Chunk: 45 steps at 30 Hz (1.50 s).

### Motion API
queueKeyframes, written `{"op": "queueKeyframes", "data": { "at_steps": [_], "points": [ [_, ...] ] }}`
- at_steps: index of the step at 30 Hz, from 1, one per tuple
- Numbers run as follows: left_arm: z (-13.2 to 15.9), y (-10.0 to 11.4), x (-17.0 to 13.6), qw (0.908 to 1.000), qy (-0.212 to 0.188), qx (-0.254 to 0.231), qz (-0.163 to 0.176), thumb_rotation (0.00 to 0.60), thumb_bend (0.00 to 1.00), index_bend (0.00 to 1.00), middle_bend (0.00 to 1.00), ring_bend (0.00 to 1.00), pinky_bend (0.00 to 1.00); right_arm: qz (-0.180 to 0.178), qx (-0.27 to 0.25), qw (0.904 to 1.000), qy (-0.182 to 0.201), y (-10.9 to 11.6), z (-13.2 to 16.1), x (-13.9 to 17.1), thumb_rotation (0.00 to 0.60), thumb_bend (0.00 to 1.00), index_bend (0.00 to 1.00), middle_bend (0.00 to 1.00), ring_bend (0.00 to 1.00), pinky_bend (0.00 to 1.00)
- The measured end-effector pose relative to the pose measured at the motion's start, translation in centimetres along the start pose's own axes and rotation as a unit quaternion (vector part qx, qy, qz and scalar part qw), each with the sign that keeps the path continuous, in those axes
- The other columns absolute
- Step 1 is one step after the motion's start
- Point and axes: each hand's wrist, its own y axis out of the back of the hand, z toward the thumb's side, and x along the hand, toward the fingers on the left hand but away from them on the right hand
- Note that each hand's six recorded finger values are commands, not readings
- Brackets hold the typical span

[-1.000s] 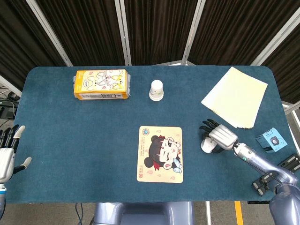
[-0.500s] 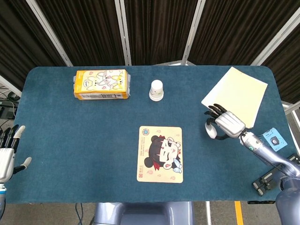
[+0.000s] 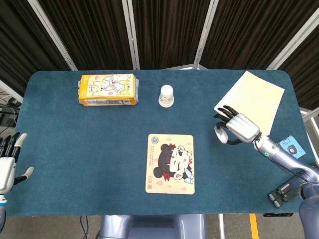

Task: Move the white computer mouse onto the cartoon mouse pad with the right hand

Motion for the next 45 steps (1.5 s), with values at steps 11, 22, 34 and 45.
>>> {"op": "queueKeyframes", "data": {
  "at_steps": [11,22,34,45],
  "points": [
    [0.0,0.0,0.0,1.0,-0.001,-0.001,0.0,0.6,0.24,0.0,0.0,0.0,0.0,-0.011,0.029,0.9965,0.077,1.7,4.5,-1.5,0.6,0.18,0.59,0.18,0.0,0.02],
    [0.0,0.0,0.0,1.0,-0.002,-0.002,0.0,0.6,0.24,0.0,0.0,0.0,0.0,0.001,0.065,0.9866,0.15,1.6,11.2,-3.2,0.6,0.18,0.59,0.18,0.0,0.02],
    [0.0,0.0,0.0,1.0,-0.005,-0.003,-0.001,0.6,0.24,0.0,0.0,0.0,0.0,-0.01,0.089,0.9845,0.151,1.2,16.3,-6.5,0.6,0.18,0.59,0.18,0.0,0.02],
    [0.0,0.0,0.0,1.0,-0.008,-0.004,-0.002,0.6,0.24,0.0,0.0,0.0,0.0,-0.036,0.112,0.9858,0.12,0.7,18.2,-9.2,0.6,0.18,0.59,0.19,0.0,0.02]
  ]
}}
